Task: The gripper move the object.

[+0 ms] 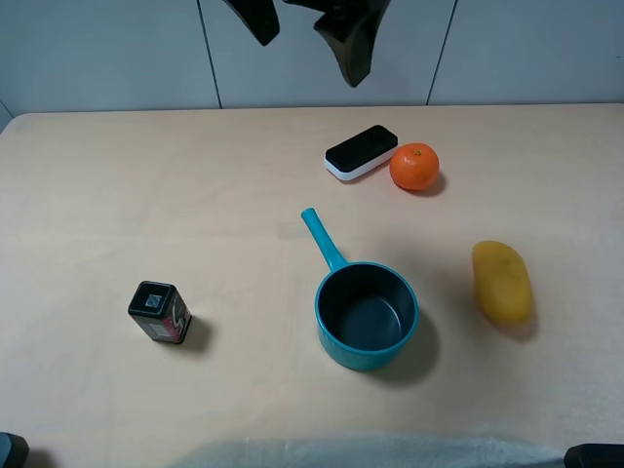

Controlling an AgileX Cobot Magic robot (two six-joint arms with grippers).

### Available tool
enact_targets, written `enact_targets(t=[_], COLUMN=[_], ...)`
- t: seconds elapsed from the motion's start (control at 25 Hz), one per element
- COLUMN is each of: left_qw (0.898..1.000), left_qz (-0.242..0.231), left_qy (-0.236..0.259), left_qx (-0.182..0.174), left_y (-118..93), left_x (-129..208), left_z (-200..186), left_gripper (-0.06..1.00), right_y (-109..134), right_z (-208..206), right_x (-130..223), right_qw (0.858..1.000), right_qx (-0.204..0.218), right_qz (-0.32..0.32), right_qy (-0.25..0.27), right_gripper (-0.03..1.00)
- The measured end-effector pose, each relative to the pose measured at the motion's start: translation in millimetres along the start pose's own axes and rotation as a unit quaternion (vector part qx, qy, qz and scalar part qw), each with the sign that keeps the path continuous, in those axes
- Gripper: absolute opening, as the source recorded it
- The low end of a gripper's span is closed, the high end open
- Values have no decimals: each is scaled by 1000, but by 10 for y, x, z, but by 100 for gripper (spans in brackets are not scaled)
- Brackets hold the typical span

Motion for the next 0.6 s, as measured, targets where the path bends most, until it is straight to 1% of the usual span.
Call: enact_targets(t=[0.24,0.6], left_qw=[1000,999], left_qz=[24,32], left_qy=[-6,-17], left_qx=[-10,-19], left_y=[27,27], left_x=[321,884], left_z=[-406,-874], left_gripper=[99,99], right_y=[0,0], right_z=[0,0], right_x=[0,0], right_qw=[1000,1000], right_qx=[0,0], right_qz=[0,0], right_qy=[0,0], right_gripper=[69,69])
Point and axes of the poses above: a point on each arm's last joint axis where the gripper is mounted, z pointing out along that axis toward the gripper, y along the wrist's bending axis when the last joint is at zero, x = y × z, the point moved 10 cm from there along z, pointing out along that axis toward the gripper, and after that the axes turned 6 degrees about z, right-handed, at the moved point
